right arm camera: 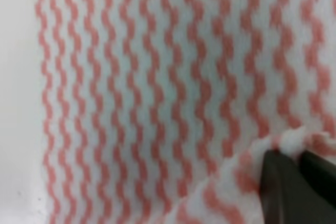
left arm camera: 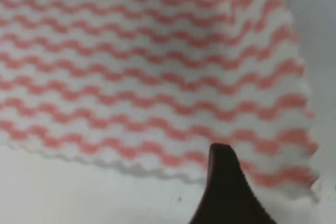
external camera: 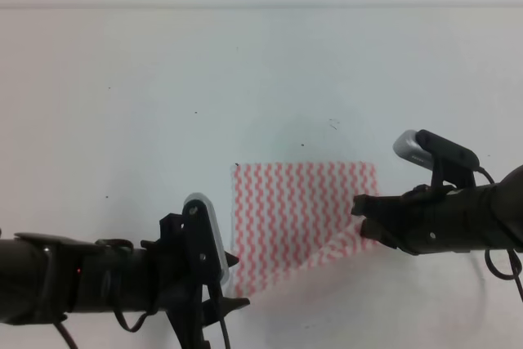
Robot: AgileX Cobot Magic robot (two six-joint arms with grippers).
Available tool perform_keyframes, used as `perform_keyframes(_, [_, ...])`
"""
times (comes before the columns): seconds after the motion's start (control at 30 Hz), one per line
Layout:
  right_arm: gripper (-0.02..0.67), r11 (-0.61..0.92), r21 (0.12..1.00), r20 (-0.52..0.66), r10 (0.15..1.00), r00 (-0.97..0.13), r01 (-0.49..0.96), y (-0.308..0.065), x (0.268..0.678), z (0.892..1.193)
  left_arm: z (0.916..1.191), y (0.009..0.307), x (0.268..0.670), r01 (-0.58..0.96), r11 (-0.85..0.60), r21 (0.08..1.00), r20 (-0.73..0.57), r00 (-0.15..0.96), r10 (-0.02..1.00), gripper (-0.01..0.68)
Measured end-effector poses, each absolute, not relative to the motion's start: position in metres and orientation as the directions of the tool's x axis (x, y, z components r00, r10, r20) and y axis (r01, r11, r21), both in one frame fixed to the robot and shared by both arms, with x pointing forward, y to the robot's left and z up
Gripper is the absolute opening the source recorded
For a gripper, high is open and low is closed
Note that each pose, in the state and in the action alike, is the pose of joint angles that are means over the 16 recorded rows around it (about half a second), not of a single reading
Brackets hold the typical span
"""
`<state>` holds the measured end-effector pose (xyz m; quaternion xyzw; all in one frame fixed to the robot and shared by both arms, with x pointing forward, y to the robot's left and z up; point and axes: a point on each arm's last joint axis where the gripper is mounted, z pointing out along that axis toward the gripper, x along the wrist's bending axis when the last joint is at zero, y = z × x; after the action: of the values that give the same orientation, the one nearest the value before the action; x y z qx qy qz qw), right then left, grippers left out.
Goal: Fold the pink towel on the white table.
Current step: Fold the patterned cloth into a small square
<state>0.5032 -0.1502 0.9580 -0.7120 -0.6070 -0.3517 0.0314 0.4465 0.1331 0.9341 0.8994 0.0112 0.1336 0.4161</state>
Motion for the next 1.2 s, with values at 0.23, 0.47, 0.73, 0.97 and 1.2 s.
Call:
perform_keyframes(0.23, [-0.017,-0.256,0.384,0.541,0.841,0.009,0.887,-0.149,0.505,0.959,0.926,0.132,0.454,-0.103,-0.687,0.72,0.248,0.962,0.116,0.399])
perform_keyframes(0.47, [-0.017,-0.258,0.392,0.543,0.84,0.004,0.883,-0.148,0.507,0.961,0.92,0.13,0.46,-0.098,-0.702,0.705,0.245,0.963,0.112,0.398])
perform_keyframes(0.73, [-0.017,-0.264,0.396,0.542,0.84,0.008,0.879,-0.148,0.508,0.962,0.915,0.129,0.462,-0.096,-0.709,0.699,0.236,0.966,0.102,0.397])
perform_keyframes(0.97, [-0.017,-0.266,0.4,0.543,0.84,0.008,0.877,-0.148,0.508,0.962,0.913,0.129,0.463,-0.105,-0.722,0.684,0.246,0.965,0.092,0.393])
perform_keyframes(1.2, [-0.017,-0.267,0.401,0.541,0.841,0.009,0.876,-0.149,0.509,0.962,0.913,0.131,0.465,-0.104,-0.741,0.663,0.26,0.961,0.098,0.366])
